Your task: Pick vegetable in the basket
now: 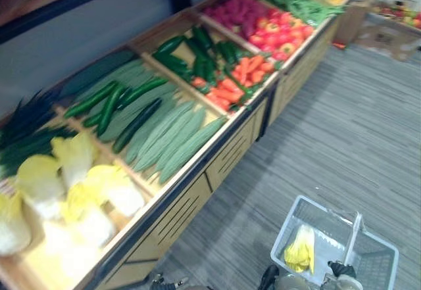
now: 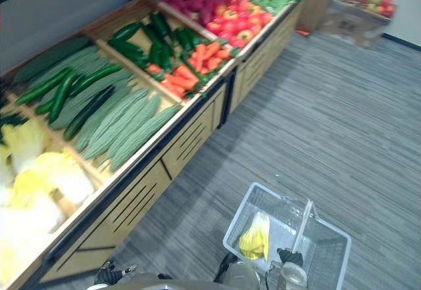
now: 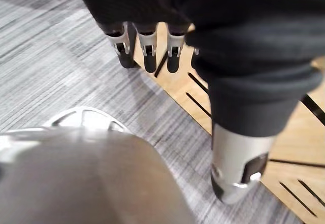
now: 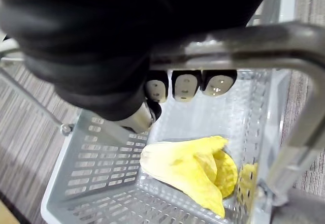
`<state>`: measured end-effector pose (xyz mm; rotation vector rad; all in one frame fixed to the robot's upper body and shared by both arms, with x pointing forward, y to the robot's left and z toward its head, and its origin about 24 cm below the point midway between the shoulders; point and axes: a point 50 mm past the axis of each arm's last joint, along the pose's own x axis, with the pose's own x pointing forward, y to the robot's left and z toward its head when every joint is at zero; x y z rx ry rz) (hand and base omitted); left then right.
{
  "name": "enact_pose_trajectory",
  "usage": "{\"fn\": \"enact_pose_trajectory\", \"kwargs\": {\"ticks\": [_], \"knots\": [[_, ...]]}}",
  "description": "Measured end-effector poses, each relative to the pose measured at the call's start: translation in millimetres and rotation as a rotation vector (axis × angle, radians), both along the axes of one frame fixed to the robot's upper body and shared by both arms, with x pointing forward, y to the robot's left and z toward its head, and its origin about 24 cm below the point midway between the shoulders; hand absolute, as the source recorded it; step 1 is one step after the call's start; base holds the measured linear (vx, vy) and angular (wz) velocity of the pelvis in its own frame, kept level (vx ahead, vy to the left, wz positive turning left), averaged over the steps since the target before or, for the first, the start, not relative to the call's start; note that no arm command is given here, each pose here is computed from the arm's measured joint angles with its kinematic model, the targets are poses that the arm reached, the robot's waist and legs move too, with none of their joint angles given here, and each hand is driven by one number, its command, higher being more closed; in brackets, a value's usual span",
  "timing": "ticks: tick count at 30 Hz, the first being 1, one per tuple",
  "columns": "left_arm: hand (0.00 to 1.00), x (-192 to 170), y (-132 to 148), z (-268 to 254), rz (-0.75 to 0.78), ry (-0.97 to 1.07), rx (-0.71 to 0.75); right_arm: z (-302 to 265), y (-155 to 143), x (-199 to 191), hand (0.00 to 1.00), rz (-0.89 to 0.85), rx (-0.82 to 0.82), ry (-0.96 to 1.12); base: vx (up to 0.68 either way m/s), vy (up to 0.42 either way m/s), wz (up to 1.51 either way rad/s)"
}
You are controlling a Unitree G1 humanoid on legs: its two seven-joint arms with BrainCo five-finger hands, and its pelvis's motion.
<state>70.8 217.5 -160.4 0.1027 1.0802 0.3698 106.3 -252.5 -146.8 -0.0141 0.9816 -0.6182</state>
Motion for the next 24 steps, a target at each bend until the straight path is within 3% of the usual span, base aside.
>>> {"fn": "enact_pose_trajectory", "kwargs": {"ticks": [7,16,24], "knots": [[0.00,-4,2,0,0.112,-0.006,0.008,0,-2,-2,1.00,0.100,-0.033,0.032,0.04,-0.086,-1.33],[0.00,-4,-6,0,0.182,-0.038,-0.018,3,-6,1,1.00,0.103,-0.048,0.018,0.03,0.199,-1.13],[0.00,2,3,4,0.099,-0.058,0.013,2,17,6,1.00,0.145,-0.018,-0.042,0.16,0.205,-0.24]]}}
